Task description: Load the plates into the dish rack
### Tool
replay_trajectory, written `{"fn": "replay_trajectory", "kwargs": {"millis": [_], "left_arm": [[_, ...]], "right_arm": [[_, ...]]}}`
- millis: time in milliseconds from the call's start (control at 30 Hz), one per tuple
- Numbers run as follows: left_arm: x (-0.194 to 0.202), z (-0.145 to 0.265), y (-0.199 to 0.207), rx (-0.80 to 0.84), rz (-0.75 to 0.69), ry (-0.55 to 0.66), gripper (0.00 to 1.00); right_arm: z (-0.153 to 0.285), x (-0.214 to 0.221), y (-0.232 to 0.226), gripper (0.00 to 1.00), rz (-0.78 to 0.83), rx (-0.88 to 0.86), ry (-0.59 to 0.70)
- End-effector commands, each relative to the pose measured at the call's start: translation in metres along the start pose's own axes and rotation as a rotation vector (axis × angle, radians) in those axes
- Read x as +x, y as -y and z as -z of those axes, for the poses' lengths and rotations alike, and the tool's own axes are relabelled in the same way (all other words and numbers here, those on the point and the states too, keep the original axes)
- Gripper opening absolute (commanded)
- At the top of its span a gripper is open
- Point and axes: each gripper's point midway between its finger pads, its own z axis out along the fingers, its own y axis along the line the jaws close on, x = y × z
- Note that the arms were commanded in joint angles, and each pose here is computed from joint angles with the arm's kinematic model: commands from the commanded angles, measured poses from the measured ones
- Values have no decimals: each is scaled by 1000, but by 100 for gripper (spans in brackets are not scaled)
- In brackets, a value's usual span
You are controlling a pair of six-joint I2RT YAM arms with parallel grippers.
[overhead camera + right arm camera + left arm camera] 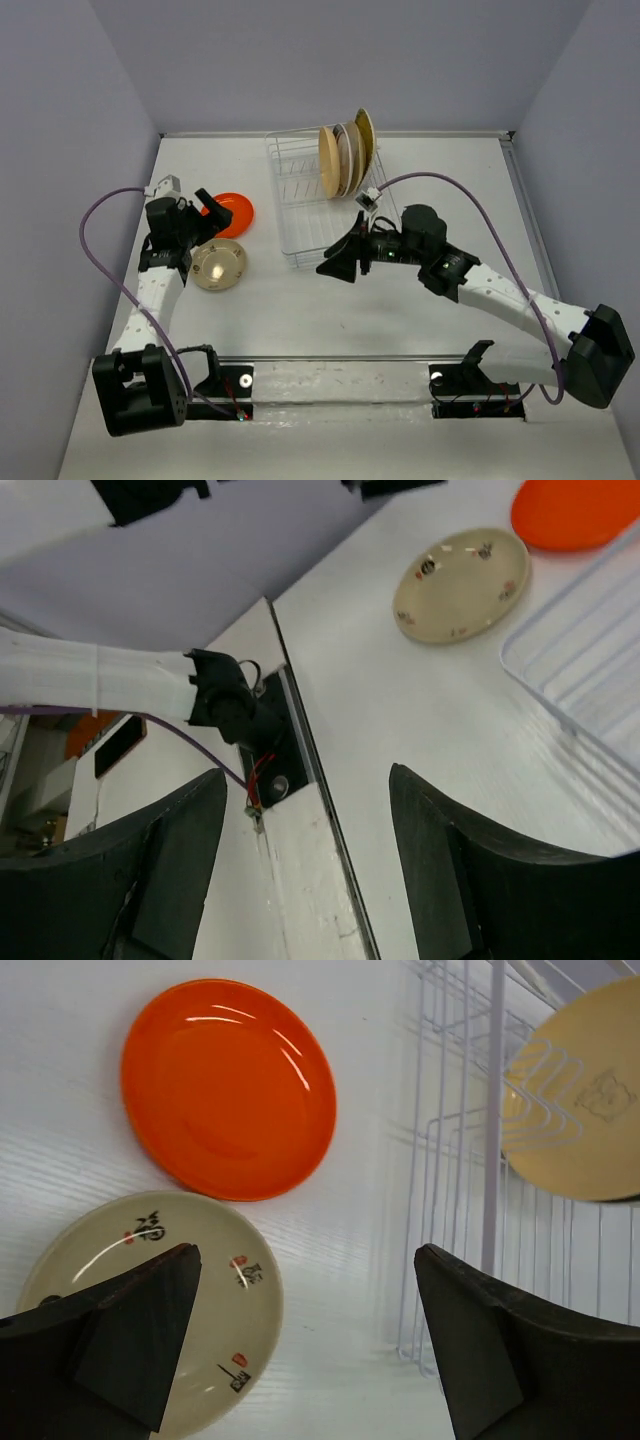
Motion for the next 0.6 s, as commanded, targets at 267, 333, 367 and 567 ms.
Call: {"fn": "replay_trajectory", "kwargs": {"millis": [267, 333, 367, 567], "left_arm": [[-29, -35, -87, -221, 219, 64, 88], [-20, -50, -99, -247, 243, 24, 87], [-28, -55, -99, -250, 239, 32, 87], [-34, -84, -130, -360, 197, 7, 86]], "right_arm": [[41, 19, -18, 69, -62, -24, 92], [49, 19, -20, 68, -52, -9, 110], [54, 20, -17, 68, -45, 14, 131], [71, 23, -5, 68, -21, 112, 174]]}}
